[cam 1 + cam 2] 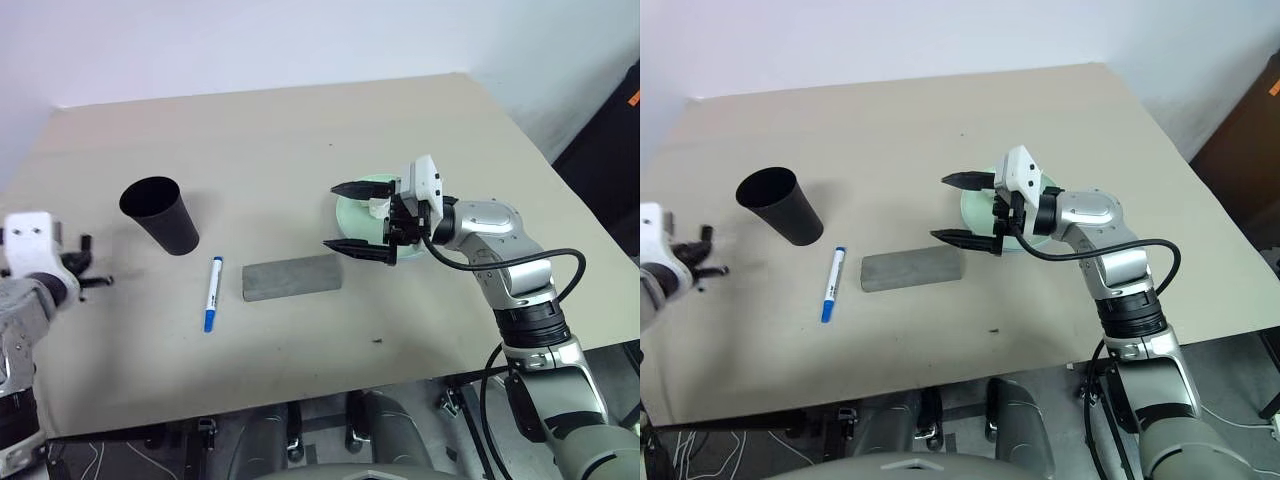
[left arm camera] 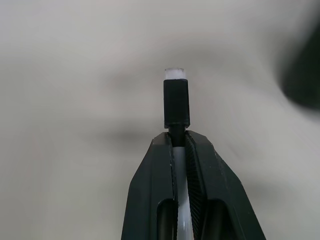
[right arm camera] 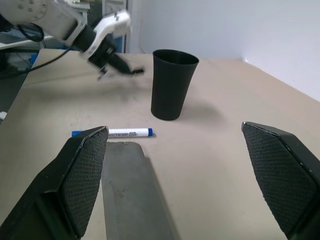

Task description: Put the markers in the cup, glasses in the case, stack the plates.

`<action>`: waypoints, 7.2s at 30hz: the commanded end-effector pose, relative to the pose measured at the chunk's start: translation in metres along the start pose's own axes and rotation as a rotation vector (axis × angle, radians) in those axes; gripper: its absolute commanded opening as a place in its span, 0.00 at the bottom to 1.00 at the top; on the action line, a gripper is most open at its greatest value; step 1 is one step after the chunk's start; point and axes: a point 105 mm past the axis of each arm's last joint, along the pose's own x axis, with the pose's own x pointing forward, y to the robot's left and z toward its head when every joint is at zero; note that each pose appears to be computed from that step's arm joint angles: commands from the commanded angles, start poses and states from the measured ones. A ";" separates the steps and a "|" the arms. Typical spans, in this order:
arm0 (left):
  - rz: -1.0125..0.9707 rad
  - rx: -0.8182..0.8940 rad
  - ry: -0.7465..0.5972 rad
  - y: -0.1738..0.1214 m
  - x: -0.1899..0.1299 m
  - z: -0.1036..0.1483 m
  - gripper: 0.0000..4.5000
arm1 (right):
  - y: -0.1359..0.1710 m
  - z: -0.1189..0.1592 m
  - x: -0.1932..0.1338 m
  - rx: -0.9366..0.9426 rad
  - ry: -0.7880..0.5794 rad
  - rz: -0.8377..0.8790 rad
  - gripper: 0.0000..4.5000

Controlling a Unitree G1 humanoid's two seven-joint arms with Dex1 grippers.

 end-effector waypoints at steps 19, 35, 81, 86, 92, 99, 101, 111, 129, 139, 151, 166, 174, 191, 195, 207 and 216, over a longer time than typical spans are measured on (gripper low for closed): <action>-0.437 -0.073 -0.985 -0.056 -0.031 0.159 0.00 | -0.006 0.018 0.002 -0.046 -0.058 -0.083 1.00; -0.563 -0.116 -0.900 -0.072 -0.012 0.115 0.00 | -0.007 0.016 -0.005 -0.057 -0.036 -0.133 1.00; -0.602 -0.157 -0.784 -0.073 -0.015 0.090 0.99 | -0.012 0.015 -0.001 -0.079 -0.034 -0.127 1.00; -0.537 -0.147 -0.789 -0.063 -0.027 0.103 0.99 | -0.015 0.013 0.000 -0.055 -0.058 -0.126 1.00; -0.540 -0.115 -0.746 -0.068 -0.048 0.111 0.99 | -0.020 0.012 0.004 -0.045 -0.057 -0.097 1.00; -0.687 -0.082 -0.670 -0.081 -0.091 0.102 0.99 | -0.026 0.008 0.009 -0.049 -0.054 -0.072 1.00; -0.733 -0.078 -0.626 -0.086 -0.103 0.095 0.99 | -0.027 0.008 0.009 -0.048 -0.055 -0.071 1.00; -0.819 -0.105 -0.355 -0.103 -0.127 0.056 0.99 | -0.028 0.005 0.012 -0.047 -0.045 -0.054 1.00; -0.577 -0.012 0.028 -0.114 -0.089 -0.007 0.99 | -0.022 -0.002 0.013 -0.053 -0.026 -0.054 1.00; -0.492 -0.031 0.147 -0.137 -0.069 -0.030 0.99 | -0.020 -0.004 0.010 -0.062 -0.011 -0.070 1.00; -0.349 0.077 0.368 -0.136 -0.046 -0.050 0.99 | -0.021 -0.005 0.008 -0.070 -0.003 -0.089 1.00; -0.276 0.047 0.429 -0.119 -0.044 -0.055 0.99 | -0.022 -0.008 0.007 -0.077 0.009 -0.099 1.00; -0.294 0.112 0.446 -0.117 -0.049 -0.061 0.66 | -0.023 -0.008 0.009 -0.081 0.011 -0.095 1.00; -0.526 0.034 0.331 -0.148 -0.061 -0.035 0.06 | -0.026 -0.014 0.009 -0.094 0.048 -0.094 1.00; -0.710 0.042 0.172 -0.165 -0.074 -0.004 0.06 | -0.027 -0.011 0.008 -0.092 0.032 -0.101 1.00; -1.000 -0.125 -0.507 -0.172 -0.102 0.090 0.06 | -0.028 0.003 0.001 -0.063 -0.023 -0.138 1.00; -0.893 -0.120 -0.773 -0.145 -0.097 0.117 0.06 | -0.024 0.012 -0.004 -0.054 -0.044 -0.135 1.00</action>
